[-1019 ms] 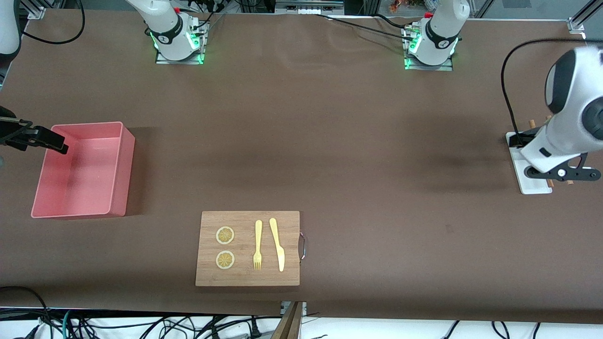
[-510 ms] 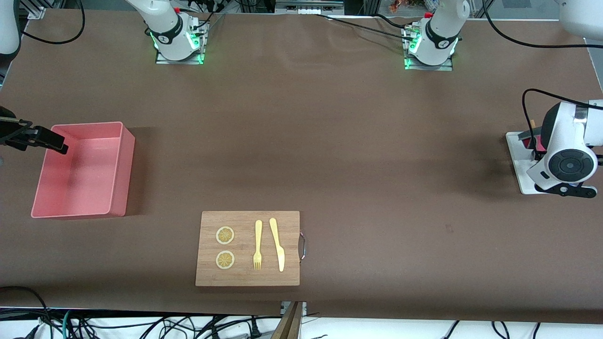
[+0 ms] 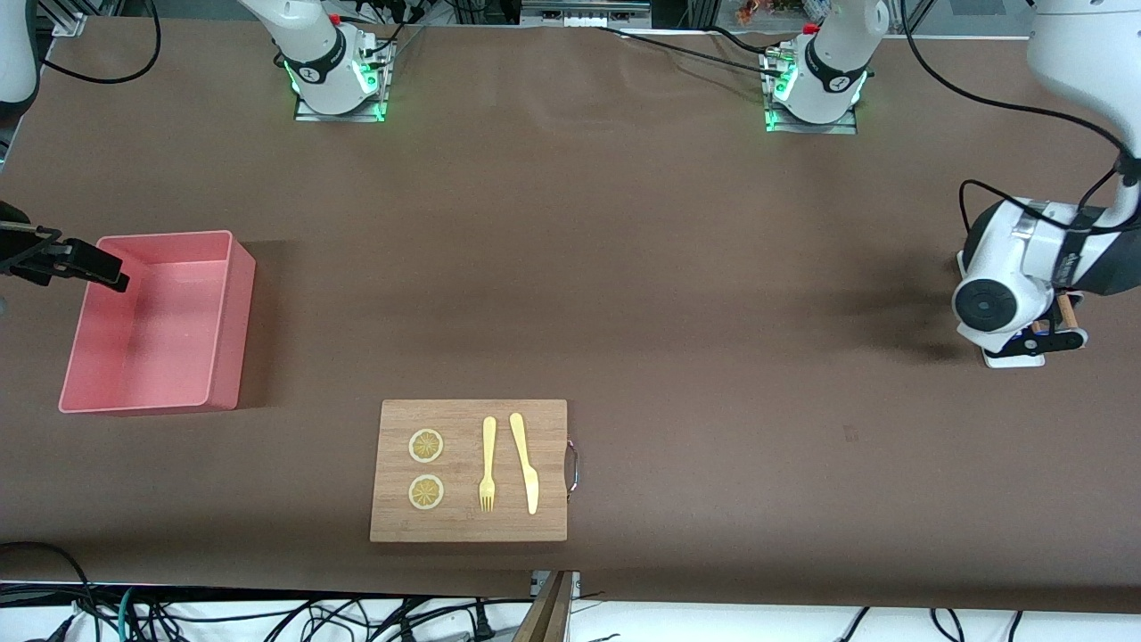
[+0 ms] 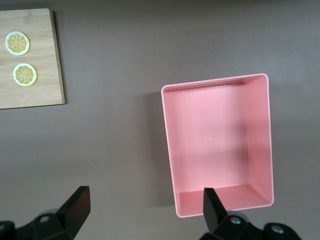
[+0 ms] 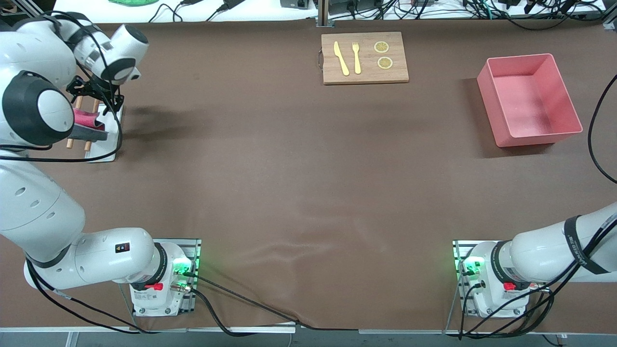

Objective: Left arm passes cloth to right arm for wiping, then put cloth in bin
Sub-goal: 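Grasp the pink-grey cloth between the dowels with the left gripper, then lift the cloth with the left gripper while the right gripper moves toward it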

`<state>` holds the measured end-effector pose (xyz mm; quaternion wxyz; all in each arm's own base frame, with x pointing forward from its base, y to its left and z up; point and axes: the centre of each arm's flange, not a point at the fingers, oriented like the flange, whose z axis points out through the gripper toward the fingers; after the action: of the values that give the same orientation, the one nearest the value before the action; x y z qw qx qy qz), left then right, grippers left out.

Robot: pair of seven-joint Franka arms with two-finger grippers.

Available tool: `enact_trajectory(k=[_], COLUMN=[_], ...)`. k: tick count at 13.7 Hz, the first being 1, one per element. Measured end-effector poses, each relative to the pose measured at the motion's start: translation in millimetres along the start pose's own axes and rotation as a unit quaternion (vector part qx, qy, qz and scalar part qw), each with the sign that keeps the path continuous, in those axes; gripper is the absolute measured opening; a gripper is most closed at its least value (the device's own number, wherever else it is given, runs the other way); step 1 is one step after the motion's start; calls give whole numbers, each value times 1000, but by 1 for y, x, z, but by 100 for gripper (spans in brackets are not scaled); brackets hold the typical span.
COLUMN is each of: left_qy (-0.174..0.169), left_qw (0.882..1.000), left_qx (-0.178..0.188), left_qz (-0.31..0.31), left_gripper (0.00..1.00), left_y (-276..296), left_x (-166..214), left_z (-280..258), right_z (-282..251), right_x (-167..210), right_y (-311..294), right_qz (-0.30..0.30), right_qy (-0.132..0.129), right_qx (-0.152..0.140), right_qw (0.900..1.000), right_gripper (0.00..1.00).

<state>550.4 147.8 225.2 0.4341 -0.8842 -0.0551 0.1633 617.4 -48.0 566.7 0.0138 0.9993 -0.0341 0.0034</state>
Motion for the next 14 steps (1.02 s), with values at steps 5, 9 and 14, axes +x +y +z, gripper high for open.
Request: enact_trajectory(k=[5,9,14], left_qy=[-8,-8,-6], left_qw=[1000,1000,1000], left_qx=[5,6,2], left_qz=[2,1,-7], left_gripper=[71,29,2], left_y=[11,11,7], left_x=[1,1,5], left_z=[13,13,3], right_z=[0,1,48], right_x=[0,0,-6], right_y=[-2,-4,-10], right_qz=[0,-1,-6], right_qy=[0,-1,-45], right_qx=[7,9,10], right_qw=[1000,1000,999], right_gripper=[100,100,100])
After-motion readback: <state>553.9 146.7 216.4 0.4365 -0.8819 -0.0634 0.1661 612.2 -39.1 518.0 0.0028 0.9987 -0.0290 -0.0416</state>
